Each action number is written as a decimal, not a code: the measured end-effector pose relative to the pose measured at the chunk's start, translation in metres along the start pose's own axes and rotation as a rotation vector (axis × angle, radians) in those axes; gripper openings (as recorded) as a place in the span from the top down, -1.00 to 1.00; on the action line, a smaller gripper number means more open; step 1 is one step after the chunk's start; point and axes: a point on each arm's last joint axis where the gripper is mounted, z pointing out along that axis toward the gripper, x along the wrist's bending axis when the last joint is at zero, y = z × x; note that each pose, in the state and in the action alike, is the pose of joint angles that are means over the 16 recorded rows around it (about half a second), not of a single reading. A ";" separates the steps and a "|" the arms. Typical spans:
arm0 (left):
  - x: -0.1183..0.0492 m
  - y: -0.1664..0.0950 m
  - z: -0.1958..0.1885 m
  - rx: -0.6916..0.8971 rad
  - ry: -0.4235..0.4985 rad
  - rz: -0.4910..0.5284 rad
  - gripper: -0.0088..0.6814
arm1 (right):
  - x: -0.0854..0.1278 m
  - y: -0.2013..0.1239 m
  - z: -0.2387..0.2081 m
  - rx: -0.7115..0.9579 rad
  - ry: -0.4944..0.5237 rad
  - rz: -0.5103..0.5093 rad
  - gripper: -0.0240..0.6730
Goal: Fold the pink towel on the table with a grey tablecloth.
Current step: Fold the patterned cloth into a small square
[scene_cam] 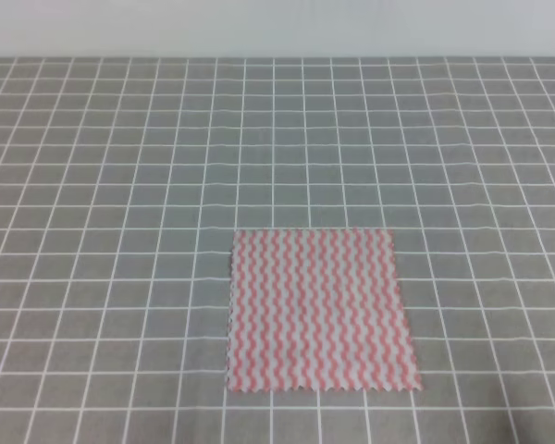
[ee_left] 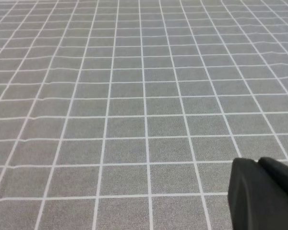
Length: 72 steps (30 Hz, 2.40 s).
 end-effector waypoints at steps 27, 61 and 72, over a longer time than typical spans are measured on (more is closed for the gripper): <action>0.000 0.022 -0.003 -0.259 -0.083 -0.612 0.98 | 0.004 0.022 -0.003 -0.218 0.105 0.510 0.98; -0.040 0.127 0.057 0.186 -0.459 -0.241 0.98 | 0.043 0.096 0.060 0.507 0.312 0.460 0.98; -0.081 0.115 0.090 0.222 -0.504 -0.145 0.98 | 0.084 0.074 0.107 0.663 0.400 0.447 0.95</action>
